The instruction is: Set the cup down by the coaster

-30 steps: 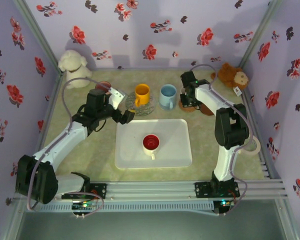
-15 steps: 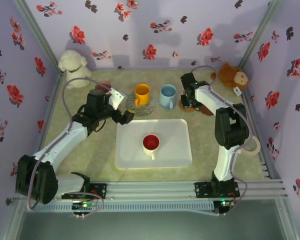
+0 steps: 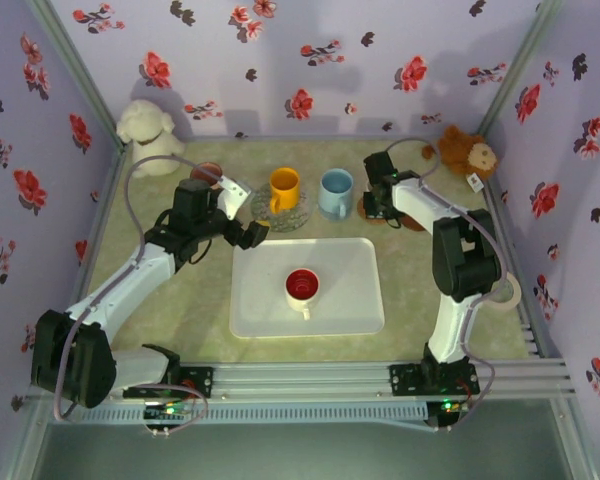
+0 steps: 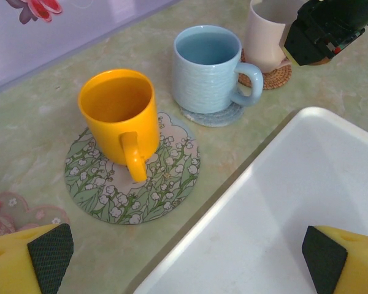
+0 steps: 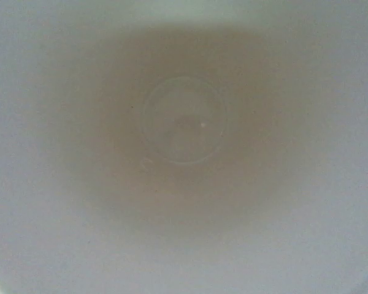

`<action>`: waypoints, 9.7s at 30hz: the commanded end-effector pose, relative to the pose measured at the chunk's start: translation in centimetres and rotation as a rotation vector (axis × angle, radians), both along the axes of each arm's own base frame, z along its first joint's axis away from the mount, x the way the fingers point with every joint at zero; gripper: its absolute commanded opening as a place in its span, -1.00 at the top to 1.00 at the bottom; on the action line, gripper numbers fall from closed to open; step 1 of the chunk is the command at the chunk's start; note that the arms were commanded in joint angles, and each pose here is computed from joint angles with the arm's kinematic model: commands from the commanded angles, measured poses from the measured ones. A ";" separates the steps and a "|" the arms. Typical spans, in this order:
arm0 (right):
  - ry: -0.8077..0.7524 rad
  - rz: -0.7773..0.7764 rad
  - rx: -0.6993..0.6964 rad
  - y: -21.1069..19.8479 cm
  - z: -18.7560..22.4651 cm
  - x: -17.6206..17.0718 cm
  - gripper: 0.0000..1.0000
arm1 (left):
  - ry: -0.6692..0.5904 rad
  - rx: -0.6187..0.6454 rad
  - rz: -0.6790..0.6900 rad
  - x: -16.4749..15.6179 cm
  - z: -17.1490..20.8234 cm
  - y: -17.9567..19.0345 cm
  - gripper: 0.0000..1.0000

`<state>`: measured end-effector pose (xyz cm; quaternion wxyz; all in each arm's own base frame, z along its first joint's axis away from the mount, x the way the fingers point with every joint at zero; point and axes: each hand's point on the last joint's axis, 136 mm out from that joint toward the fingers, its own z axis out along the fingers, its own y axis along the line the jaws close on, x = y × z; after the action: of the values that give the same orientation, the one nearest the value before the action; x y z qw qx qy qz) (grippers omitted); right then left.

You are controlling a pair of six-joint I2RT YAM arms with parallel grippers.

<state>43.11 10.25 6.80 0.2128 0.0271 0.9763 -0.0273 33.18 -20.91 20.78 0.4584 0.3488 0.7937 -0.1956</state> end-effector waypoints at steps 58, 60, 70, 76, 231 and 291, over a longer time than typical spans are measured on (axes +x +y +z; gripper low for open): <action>-0.187 0.036 -0.056 -2.7 13.0 -7.6 -0.99 | -0.030 -0.037 0.025 0.0 3.8 0.1 -0.99; -0.185 0.090 -0.020 -1.7 13.7 -8.6 -0.99 | -0.013 -0.031 0.014 -0.5 3.6 0.2 -0.99; -0.091 0.379 0.036 3.5 12.9 -15.6 -0.98 | 0.040 0.020 -0.038 -4.6 2.0 1.4 -0.99; -0.013 0.469 0.032 5.6 10.9 -20.1 -0.99 | 0.070 0.039 -0.048 -7.1 0.6 2.4 -0.99; 0.038 0.413 -0.020 11.2 -1.5 -17.1 1.00 | 0.120 0.013 -0.092 -7.5 -1.8 1.7 -0.99; -0.220 -0.246 0.044 -12.0 5.6 1.0 1.00 | -0.069 -0.010 -0.256 1.3 0.8 -11.6 -0.99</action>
<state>40.55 -1.32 9.68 0.2521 0.1647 0.9534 -0.0208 33.76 -31.88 20.86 0.4451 0.4440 0.7357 -0.2520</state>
